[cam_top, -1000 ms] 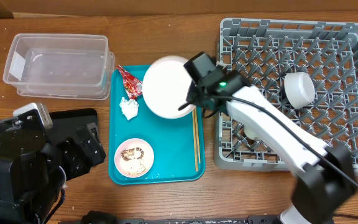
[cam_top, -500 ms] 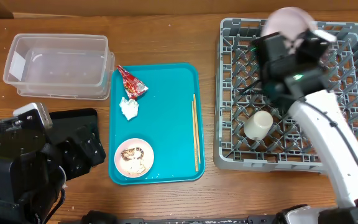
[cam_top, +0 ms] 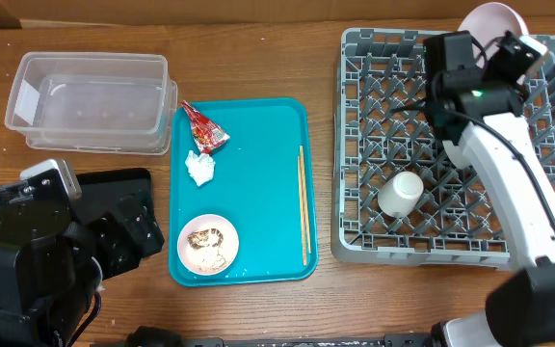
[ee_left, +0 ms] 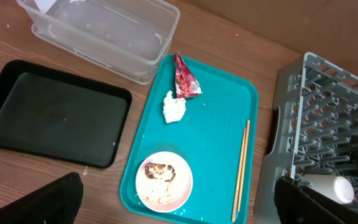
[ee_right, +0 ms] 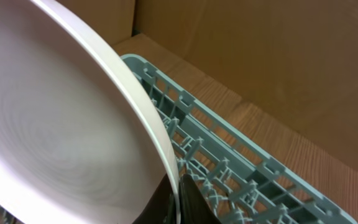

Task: Sort waste into correct bins and load items into the dishwasher
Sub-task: 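Lift the pink plate and stand it upright in the rack, then grasp a wooden chopstick on the teal tray with the right gripper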

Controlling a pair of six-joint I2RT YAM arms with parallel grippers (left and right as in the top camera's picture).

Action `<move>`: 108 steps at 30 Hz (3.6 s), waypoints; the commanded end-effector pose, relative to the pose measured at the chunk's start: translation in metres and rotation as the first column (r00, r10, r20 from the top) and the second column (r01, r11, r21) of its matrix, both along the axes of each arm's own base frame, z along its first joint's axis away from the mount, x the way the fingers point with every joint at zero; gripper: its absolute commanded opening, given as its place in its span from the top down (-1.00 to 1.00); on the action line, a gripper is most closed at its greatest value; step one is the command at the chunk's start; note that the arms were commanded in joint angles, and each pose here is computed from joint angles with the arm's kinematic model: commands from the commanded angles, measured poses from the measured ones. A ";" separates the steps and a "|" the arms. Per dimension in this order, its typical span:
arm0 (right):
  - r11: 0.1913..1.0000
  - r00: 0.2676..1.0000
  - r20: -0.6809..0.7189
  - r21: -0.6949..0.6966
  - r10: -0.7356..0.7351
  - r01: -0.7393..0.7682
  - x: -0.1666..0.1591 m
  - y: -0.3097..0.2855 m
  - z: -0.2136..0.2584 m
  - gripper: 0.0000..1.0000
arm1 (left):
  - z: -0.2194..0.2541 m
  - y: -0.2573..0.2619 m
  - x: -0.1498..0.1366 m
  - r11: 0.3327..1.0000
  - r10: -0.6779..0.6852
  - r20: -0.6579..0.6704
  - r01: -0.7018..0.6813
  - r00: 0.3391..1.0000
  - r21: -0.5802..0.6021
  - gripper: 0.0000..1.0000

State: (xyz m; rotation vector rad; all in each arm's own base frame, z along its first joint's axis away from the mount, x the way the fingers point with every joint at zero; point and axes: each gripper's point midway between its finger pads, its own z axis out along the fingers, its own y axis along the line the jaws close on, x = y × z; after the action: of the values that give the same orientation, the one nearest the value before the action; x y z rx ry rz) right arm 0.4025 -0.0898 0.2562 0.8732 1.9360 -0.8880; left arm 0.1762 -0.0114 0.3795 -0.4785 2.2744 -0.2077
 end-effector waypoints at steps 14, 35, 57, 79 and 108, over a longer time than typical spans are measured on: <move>0.983 0.969 -0.219 -0.123 0.110 -0.139 0.029 0.044 -0.049 0.88 | 0.003 0.003 0.000 1.000 0.021 0.011 -0.021 1.000 0.003 -1.00; 0.446 0.462 -0.094 0.481 0.882 -0.755 -0.022 0.281 -0.043 0.03 | 0.003 0.003 0.000 1.000 0.021 0.011 -0.021 1.000 0.003 -1.00; 0.335 0.005 -0.367 0.845 0.930 -0.416 -0.134 0.354 -0.218 0.18 | 0.003 0.003 0.000 1.000 0.021 0.011 -0.021 1.000 0.003 -1.00; 0.322 -0.009 -0.354 0.861 0.935 -0.394 -0.128 0.358 -0.244 0.35 | 0.003 0.003 0.000 1.000 0.021 0.011 -0.021 1.000 0.003 -1.00; 0.369 0.026 -0.403 0.806 0.915 -0.462 -0.113 0.345 -0.249 0.35 | 0.003 0.003 0.000 1.000 0.021 0.011 -0.021 1.000 0.003 -1.00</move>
State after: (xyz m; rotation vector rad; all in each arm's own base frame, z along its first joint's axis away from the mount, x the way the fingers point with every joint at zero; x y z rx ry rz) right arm 0.2864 0.2630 0.0050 -0.7219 3.0575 0.0103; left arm 0.1762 -0.0114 0.3795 -0.4785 2.2744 -0.2077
